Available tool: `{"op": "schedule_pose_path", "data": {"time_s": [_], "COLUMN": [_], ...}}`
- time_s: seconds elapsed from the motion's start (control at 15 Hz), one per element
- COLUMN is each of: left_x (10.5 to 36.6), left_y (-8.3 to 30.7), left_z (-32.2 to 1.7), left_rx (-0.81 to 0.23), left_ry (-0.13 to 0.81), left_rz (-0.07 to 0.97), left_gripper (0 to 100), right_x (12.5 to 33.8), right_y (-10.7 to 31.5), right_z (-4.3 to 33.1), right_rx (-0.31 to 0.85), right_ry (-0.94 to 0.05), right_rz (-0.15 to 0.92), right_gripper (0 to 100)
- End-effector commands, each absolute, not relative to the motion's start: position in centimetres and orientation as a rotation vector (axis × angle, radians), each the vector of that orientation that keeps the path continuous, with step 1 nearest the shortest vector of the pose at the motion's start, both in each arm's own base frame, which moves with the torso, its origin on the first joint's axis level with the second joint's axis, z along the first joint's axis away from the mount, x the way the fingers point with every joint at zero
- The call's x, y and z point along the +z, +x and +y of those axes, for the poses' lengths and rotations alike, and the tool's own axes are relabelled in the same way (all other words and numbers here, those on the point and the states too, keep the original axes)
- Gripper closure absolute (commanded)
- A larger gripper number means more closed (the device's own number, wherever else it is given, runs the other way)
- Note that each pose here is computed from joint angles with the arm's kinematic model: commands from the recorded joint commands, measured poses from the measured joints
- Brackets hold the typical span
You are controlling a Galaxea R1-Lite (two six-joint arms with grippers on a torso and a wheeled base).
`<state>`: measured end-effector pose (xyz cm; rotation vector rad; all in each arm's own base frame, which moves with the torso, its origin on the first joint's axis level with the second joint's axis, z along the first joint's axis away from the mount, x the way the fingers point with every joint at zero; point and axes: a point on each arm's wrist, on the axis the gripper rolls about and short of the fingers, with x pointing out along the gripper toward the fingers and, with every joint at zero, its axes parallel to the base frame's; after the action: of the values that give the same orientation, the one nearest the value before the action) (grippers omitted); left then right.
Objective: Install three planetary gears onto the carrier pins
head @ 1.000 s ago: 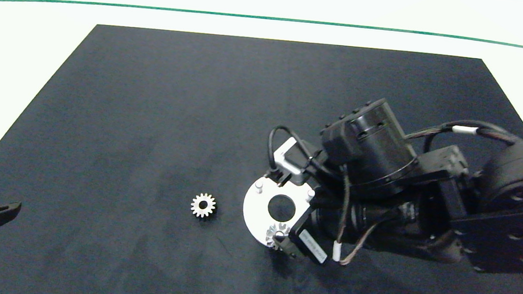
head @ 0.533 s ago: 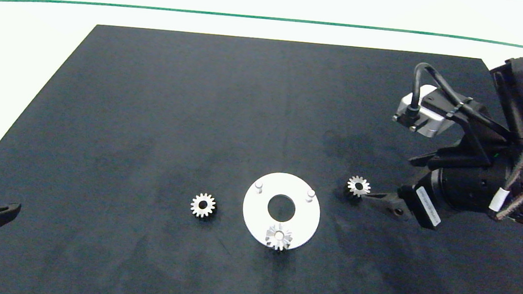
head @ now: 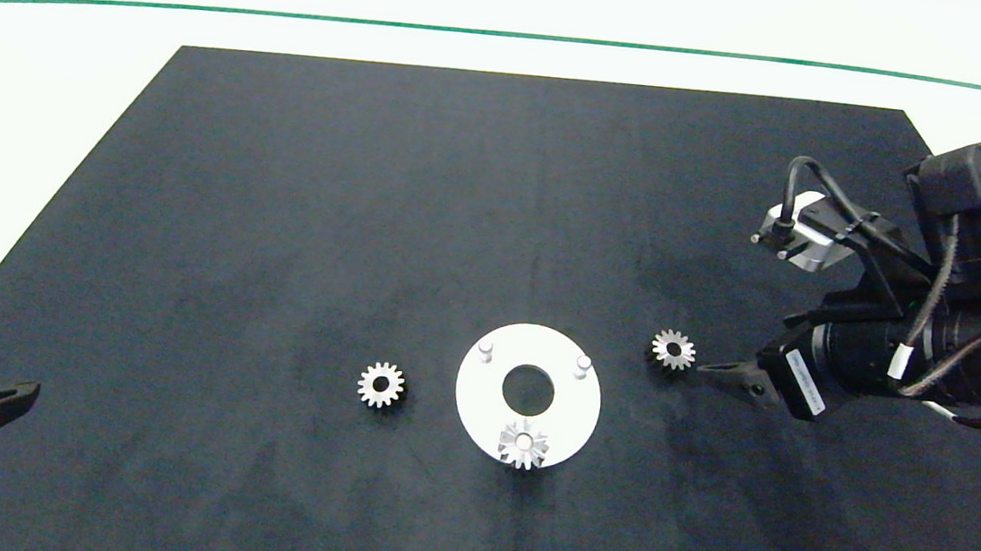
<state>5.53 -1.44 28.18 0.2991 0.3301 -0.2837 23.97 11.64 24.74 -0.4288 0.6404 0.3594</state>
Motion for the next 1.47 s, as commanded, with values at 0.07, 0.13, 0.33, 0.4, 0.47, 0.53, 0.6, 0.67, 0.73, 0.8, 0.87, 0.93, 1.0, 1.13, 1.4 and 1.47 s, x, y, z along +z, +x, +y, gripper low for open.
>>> {"op": "schedule_pose_path", "data": {"time_s": [0.07,0.13,0.33,0.4,0.47,0.53,0.6,0.67,0.73,0.8,0.87,0.93,1.0,1.13,1.4,1.47], "left_x": [28.2,28.2,28.2,28.2,28.2,28.2,28.2,28.2,28.2,28.2,28.2,28.2,28.2,28.2,28.2,28.2], "left_y": [5.6,5.6,5.6,5.5,5.5,5.5,5.5,5.5,5.5,5.5,5.5,5.5,5.5,5.5,5.5,5.5], "left_z": [-1.4,-1.4,-1.4,-1.4,-1.4,-1.4,-1.4,-1.4,-1.4,-1.4,-1.4,-1.4,-1.4,-1.4,-1.4,-1.4], "left_rx": [-0.282,-0.282,-0.282,-0.282,-0.282,-0.282,-0.282,-0.282,-0.282,-0.282,-0.282,-0.282,-0.282,-0.282,-0.282,-0.282], "left_ry": [0.301,0.301,0.301,0.301,0.301,0.301,0.301,0.301,0.301,0.301,0.301,0.301,0.301,0.301,0.301,0.301], "left_rz": [0.334,0.334,0.334,0.332,0.332,0.332,0.332,0.332,0.331,0.332,0.332,0.331,0.332,0.332,0.331,0.332], "left_gripper": [0,0,0,0,0,0,0,0,0,0,0,0,0,0,0,0], "right_x": [22.4,22.1,21.8,21.7,21.7,21.6,21.6,21.6,21.4,21.3,21.1,21.1,21.0,20.9,20.8,20.7], "right_y": [26.1,26.5,27.1,27.4,27.6,27.8,27.8,28.0,28.2,28.4,28.6,28.7,28.7,29.0,29.4,29.5], "right_z": [12.8,13.0,13.3,13.5,13.6,13.8,14.0,14.1,14.2,14.3,14.4,14.4,14.5,14.6,14.8,14.8], "right_rx": [0.366,0.372,0.388,0.400,0.407,0.412,0.415,0.414,0.414,0.416,0.421,0.422,0.425,0.433,0.440,0.440], "right_ry": [-0.447,-0.444,-0.437,-0.433,-0.430,-0.431,-0.432,-0.430,-0.431,-0.431,-0.431,-0.431,-0.430,-0.427,-0.423,-0.424], "right_rz": [0.702,0.699,0.693,0.694,0.695,0.695,0.693,0.688,0.691,0.693,0.699,0.700,0.700,0.702,0.702,0.705], "right_gripper": [0,0,0,0,0,0,0,0,0,0,0,0,0,0,7,9]}}
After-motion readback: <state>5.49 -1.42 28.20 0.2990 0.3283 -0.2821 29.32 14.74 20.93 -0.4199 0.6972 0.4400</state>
